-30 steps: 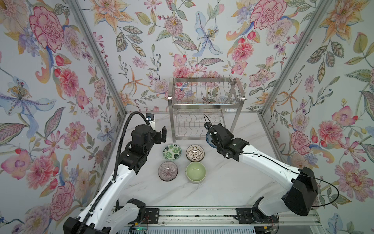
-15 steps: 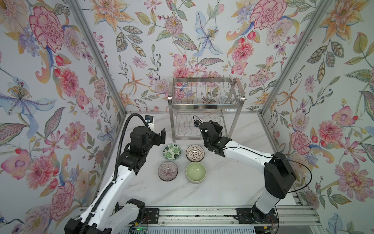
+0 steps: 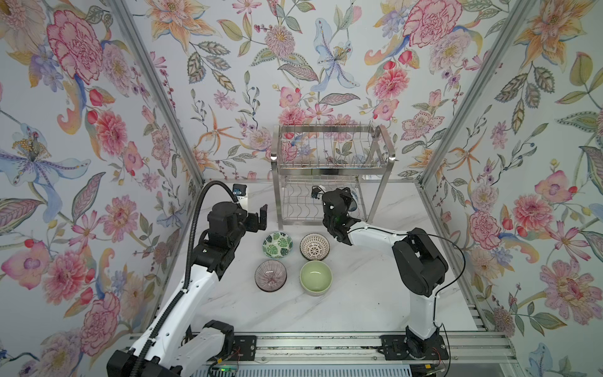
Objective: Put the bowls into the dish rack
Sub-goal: 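Carry the blue bowl with the right gripper into the lower rack tier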
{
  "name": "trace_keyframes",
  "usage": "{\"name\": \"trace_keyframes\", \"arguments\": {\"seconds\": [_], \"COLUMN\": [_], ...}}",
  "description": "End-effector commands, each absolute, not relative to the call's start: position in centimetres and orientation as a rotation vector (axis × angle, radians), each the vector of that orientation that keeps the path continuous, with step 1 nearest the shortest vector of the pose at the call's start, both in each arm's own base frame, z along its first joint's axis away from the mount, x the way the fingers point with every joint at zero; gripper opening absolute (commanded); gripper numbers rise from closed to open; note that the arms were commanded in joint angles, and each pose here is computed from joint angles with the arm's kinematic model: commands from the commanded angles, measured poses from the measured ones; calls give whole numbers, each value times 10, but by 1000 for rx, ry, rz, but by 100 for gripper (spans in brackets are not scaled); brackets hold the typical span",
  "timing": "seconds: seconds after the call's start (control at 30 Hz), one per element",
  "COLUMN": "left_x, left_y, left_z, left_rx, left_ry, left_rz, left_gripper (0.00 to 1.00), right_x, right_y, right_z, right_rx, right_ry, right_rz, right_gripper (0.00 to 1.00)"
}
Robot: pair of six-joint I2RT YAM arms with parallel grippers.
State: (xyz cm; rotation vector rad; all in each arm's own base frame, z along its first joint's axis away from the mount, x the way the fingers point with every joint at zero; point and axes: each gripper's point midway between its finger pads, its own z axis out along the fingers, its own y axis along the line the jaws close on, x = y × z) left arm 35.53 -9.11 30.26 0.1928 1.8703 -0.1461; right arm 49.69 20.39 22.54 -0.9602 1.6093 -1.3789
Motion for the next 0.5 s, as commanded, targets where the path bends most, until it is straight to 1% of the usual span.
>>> {"name": "trace_keyframes", "arguments": {"seconds": [0.0,0.13,0.17,0.47], "left_x": [354,353,353,353], "left_y": [-91,-91,-91,-93], "left_z": [306,307,308,306], "left_rx": [205,206,205,211], "left_ry": [1846,1842,1841,1834], "left_rz": [-166,-171,-170,-186], "left_gripper": [99,99,99,99], "right_x": [510,518,525,552], "right_y": [198,205,191,187], "right_z": [259,249,248,232], "right_rx": [-800,-823,-799,-737], "right_ry": [1585,1583,1602,1634], "right_rz": [-1388,-1389,-1407,-1451], "right_gripper": [0,0,0,0]}}
